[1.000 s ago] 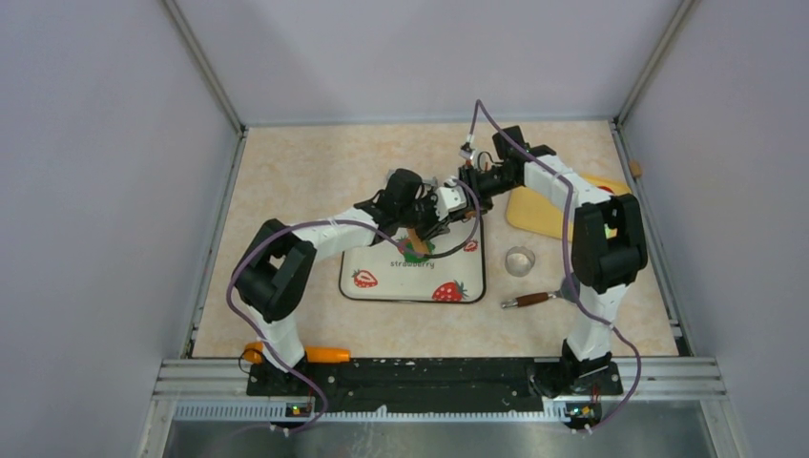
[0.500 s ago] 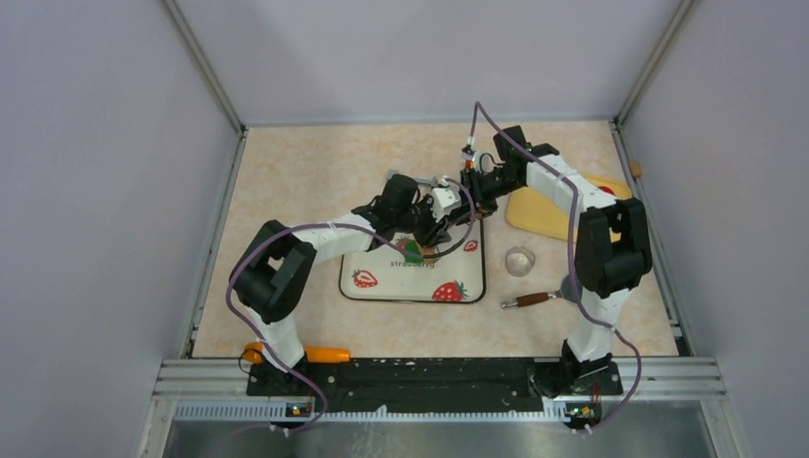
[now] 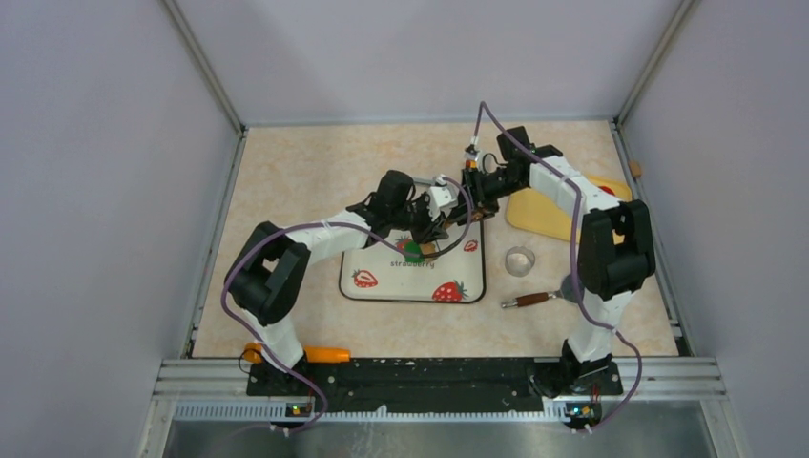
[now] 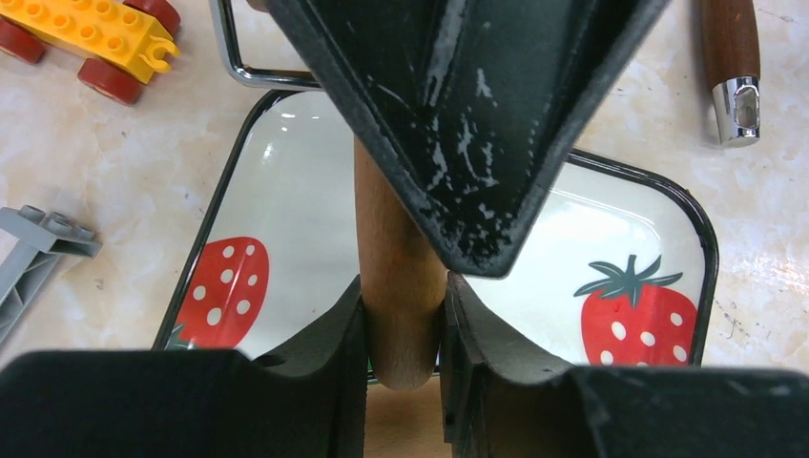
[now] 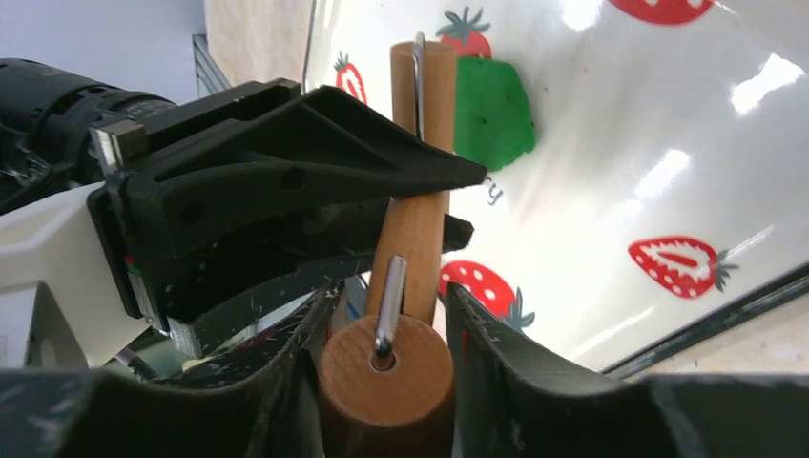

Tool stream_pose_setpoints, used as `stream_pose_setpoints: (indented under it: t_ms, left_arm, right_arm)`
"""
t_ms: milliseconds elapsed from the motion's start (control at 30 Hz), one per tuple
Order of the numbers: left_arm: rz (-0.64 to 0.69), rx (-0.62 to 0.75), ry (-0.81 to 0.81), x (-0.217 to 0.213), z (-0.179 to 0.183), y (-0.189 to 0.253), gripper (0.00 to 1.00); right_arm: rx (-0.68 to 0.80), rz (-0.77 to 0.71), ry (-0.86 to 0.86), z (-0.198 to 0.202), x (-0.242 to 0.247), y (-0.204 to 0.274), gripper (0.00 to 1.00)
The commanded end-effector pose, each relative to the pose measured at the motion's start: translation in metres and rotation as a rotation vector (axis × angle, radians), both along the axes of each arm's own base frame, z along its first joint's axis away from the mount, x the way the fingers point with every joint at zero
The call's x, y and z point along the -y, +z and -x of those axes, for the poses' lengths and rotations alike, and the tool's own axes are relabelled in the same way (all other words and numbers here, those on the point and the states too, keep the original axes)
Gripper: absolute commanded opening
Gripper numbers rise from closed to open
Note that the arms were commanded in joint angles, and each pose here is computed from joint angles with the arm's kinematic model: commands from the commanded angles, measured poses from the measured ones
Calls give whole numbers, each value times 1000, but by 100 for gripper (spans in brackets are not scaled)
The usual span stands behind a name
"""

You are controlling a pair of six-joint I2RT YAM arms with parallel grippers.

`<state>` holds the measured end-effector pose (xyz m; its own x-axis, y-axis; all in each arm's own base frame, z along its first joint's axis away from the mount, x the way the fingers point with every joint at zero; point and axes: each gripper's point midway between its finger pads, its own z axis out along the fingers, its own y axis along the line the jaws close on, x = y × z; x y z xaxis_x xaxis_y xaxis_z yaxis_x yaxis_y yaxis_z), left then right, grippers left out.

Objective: Roll out the dumpling wrappers from the dough

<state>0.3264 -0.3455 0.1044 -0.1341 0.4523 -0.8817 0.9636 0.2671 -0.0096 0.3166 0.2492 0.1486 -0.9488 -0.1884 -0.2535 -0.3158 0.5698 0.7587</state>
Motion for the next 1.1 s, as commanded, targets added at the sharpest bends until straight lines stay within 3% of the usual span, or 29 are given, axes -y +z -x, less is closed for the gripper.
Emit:
stream_pose_setpoints:
  t_ms: [0,133,300,400,433,533,800,1067]
  left_arm:
    - [68,50,-42,14,-6,28,0]
    - [75,31,-29,15,-6,29,0]
    - [76,29,-17,15,-8,29,0]
    - [77,34,-16,16,-9,29,0]
    - [77,36,-14,16,-10,29,0]
    - [74,25,-5,16,-10,24,0]
    - [55,10,77,12,-20,14,0]
    - [22,-13,115,2,-18,-2,0]
  right_arm:
    - [16,-92,-13,2,-9,27,50]
    - [2,-91,-18,0,-14,22,53]
    - [10,-78,0,1,-17,20,35]
    - [20,-57,17,4,-16,15,37]
    - [21,-46,22,5,-15,11,34]
    - [46,3,27,2,-12,2,1]
    - [152,57,77,-17,-18,2,0]
    - [151,77,155,-9,-30,-19,0]
